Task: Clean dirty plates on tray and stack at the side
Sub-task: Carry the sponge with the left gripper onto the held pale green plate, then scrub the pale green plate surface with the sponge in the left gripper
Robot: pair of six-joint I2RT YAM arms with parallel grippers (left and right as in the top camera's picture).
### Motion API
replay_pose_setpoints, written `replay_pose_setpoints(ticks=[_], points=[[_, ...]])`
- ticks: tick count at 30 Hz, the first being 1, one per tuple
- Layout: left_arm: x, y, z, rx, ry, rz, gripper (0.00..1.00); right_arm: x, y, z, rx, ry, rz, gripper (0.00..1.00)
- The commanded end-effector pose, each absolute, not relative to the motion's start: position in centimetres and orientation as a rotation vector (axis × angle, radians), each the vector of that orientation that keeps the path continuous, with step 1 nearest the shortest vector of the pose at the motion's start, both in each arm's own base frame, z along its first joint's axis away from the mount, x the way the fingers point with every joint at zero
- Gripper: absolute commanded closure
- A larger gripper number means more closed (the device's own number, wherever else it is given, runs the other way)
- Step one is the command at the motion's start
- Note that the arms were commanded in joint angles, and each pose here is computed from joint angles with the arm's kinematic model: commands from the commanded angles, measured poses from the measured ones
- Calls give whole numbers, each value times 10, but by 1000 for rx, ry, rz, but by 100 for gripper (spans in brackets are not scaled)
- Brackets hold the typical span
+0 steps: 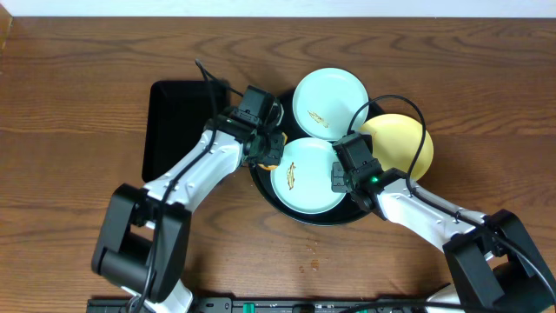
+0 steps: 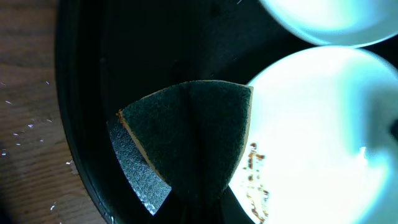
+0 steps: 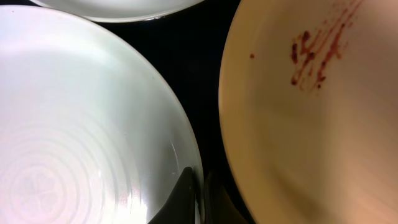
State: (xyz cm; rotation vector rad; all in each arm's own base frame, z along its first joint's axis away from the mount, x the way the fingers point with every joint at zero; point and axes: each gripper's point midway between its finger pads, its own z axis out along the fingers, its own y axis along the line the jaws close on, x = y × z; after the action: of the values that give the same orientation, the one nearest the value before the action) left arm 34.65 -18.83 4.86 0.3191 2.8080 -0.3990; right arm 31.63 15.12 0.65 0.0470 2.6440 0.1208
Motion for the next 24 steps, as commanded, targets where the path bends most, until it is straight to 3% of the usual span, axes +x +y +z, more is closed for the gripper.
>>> replay_pose_setpoints(ticks=[1, 24], points=[[347, -186, 42, 299, 2824, -375, 93, 310, 147, -6, 44, 2683, 92, 99], [317, -205, 23, 327, 2865, -298, 93, 310, 147, -6, 39, 2683, 90, 99]])
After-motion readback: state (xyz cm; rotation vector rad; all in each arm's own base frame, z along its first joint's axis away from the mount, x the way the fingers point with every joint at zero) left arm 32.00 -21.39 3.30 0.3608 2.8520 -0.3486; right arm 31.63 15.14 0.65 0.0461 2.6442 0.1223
